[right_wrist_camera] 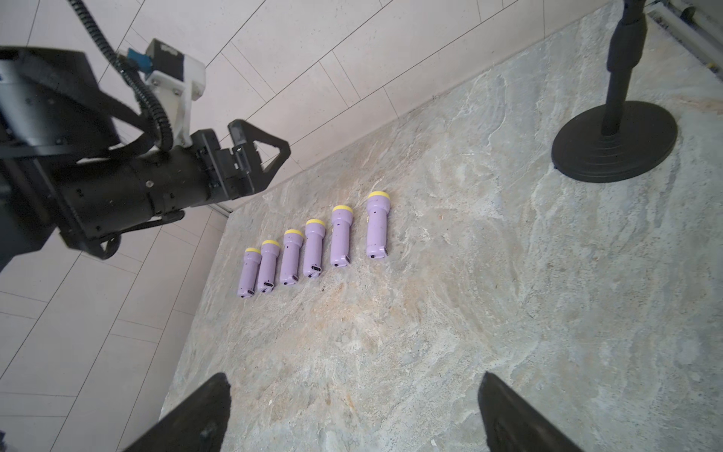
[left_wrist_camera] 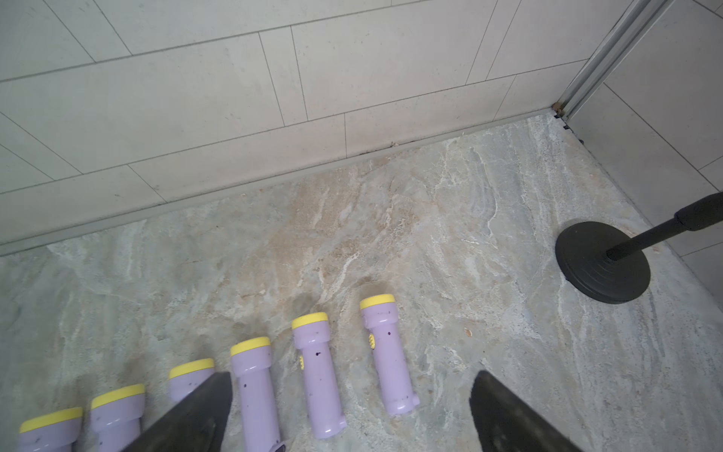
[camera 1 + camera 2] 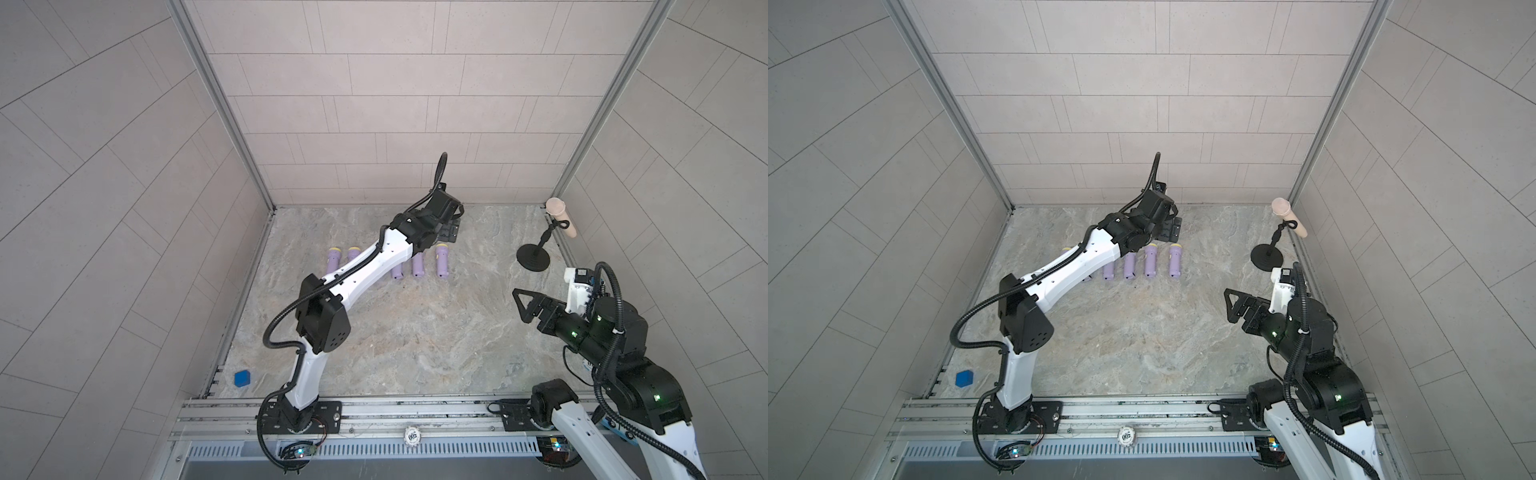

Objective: Close the plug at the bottom of the flashlight
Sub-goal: Reset both arms

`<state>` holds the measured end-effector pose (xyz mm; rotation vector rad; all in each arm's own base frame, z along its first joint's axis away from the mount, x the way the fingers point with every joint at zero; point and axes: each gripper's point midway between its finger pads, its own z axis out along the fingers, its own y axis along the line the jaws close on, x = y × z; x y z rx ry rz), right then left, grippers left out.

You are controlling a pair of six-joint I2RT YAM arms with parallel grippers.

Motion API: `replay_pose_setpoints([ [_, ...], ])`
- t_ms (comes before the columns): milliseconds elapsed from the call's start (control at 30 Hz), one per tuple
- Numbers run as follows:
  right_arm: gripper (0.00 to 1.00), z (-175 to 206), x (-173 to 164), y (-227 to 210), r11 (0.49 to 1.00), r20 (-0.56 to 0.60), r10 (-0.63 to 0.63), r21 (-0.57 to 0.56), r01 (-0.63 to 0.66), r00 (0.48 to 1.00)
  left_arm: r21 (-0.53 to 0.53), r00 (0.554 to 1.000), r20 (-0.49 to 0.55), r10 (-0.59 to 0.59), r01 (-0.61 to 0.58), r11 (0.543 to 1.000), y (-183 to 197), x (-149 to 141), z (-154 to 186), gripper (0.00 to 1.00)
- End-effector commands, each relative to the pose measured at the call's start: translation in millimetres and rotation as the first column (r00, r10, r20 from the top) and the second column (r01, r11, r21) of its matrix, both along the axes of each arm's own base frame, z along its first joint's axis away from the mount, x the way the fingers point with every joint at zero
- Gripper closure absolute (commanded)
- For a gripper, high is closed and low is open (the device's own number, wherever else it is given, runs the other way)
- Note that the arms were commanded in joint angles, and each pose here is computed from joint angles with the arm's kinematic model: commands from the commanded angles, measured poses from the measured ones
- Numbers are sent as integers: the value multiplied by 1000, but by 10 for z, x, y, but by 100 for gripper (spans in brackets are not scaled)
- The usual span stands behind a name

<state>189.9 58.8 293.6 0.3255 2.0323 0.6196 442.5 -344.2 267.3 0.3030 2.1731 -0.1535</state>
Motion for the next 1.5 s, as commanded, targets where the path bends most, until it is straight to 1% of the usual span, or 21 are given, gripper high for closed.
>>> replay_pose_setpoints([
  [0,0,48,121,-82,998,-1,-44,-52,44,999,3,995,100,14,-14,1000,195,-35,237,0],
  [67,0,53,187,-124,995,-14,-73,-68,72,997,18,995,94,26,-28,999,337,-105,179,0],
  [167,0,54,317,-219,986,-9,-137,-95,136,991,1,993,109,53,-54,999,598,-240,199,0],
  [333,0,85,542,-343,966,14,-227,-120,227,974,-31,976,170,135,-131,991,1077,-515,251,0],
  [367,0,99,600,-378,959,35,-251,-125,253,967,-34,971,184,152,-149,988,1175,-580,240,0],
  [500,0,82,800,-597,905,103,-360,-200,374,927,-28,941,233,246,-246,969,1658,-783,192,0],
  [600,0,44,927,-664,879,100,-397,-246,410,912,-56,918,227,326,-322,945,2073,-943,139,0],
  [700,0,9,1035,-725,849,94,-425,-304,432,900,-74,888,243,389,-383,921,2421,-1092,72,0],
  [800,0,22,1133,-785,818,115,-448,-348,458,887,-70,861,262,435,-432,899,2663,-1211,-3,0],
  [833,0,8,1171,-811,804,128,-455,-368,468,882,-66,856,268,442,-441,895,2705,-1234,-32,0],
  [900,0,-42,1261,-887,757,153,-476,-431,492,866,-68,840,287,461,-462,884,2779,-1272,-70,0],
  [1000,0,-185,1396,-971,688,146,-492,-539,486,858,-69,820,300,487,-490,869,2868,-1291,-116,0],
  [1067,0,-264,1475,-1015,647,155,-505,-583,491,849,-73,815,288,503,-505,860,2914,-1300,-146,0],
  [1200,0,-514,1587,-1101,557,179,-494,-687,467,851,-75,814,289,504,-506,859,2942,-1332,-139,0],
  [1267,0,-636,1617,-1092,532,189,-459,-724,440,868,-64,806,301,510,-516,854,2978,-1353,-134,0],
  [1333,0,-846,1628,-1055,506,192,-397,-770,388,897,-65,809,304,503,-509,858,2968,-1355,-146,0],
  [1367,0,-914,1636,-1062,495,194,-390,-780,382,900,-61,809,304,503,-510,858,2968,-1349,-157,0],
  [1433,0,-1033,1639,-1083,497,186,-404,-777,385,896,-55,807,304,506,-516,855,2977,-1347,-166,0],
  [1467,0,-1073,1650,-1079,512,189,-406,-764,394,894,-57,806,306,507,-516,855,2976,-1348,-159,0],
])
